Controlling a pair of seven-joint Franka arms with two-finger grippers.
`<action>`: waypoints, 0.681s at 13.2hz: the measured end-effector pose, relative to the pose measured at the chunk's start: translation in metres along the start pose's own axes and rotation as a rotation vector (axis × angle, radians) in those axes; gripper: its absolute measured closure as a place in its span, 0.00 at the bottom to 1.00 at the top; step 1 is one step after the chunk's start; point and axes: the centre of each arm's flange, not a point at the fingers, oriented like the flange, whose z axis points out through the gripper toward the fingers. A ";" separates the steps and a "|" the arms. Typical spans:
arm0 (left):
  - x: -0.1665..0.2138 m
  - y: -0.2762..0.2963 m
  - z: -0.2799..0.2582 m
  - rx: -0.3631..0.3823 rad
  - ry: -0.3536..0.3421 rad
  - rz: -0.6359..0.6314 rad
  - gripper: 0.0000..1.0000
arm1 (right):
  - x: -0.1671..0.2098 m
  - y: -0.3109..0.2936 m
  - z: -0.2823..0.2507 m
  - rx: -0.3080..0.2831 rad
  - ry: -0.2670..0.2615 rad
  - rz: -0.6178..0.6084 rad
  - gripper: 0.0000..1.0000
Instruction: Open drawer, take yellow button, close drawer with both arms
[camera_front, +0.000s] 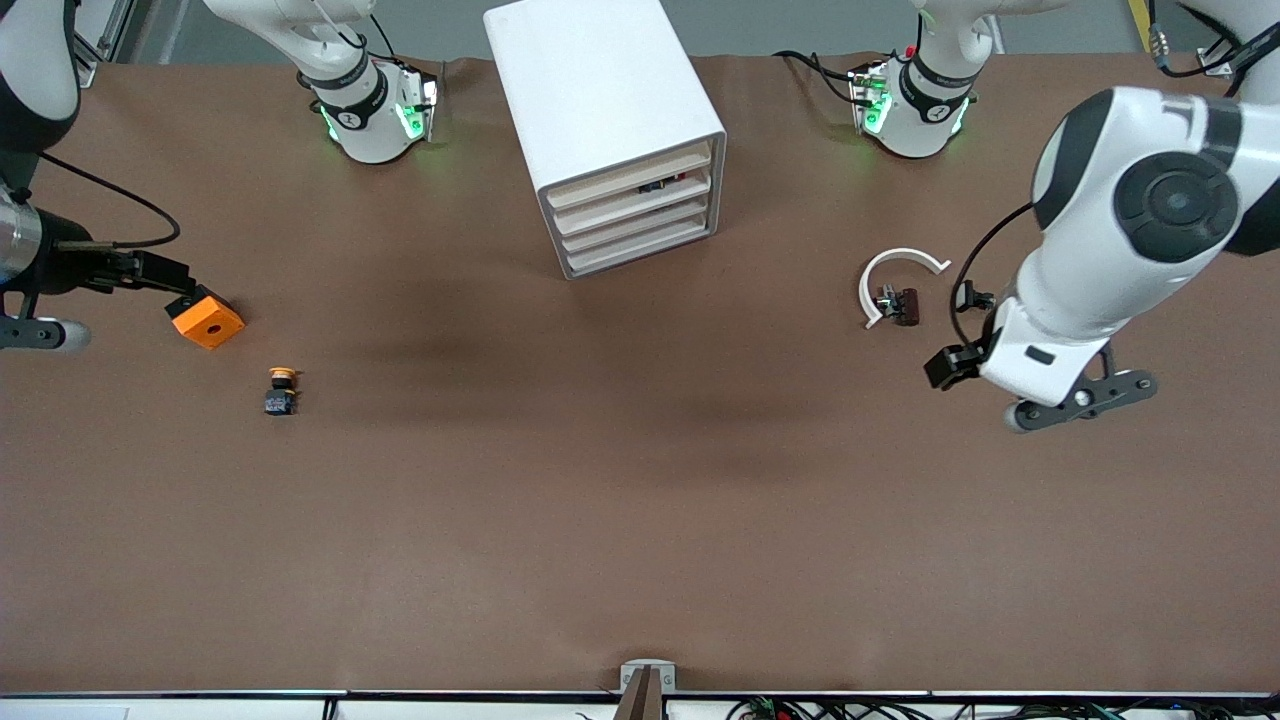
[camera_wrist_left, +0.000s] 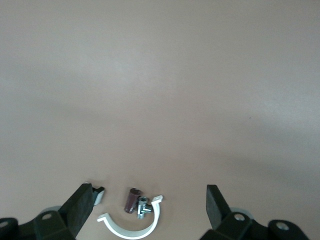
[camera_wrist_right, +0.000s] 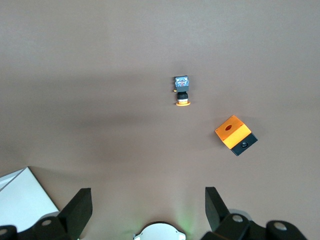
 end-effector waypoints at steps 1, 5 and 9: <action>-0.002 -0.010 -0.010 -0.007 -0.003 0.005 0.00 | -0.002 0.000 -0.006 0.000 -0.002 0.004 0.00; -0.004 -0.066 -0.044 -0.073 -0.028 0.037 0.00 | -0.003 0.009 -0.024 0.002 0.025 0.021 0.00; -0.028 -0.101 -0.075 -0.065 -0.013 0.141 0.00 | -0.003 0.017 -0.031 0.004 0.038 0.035 0.00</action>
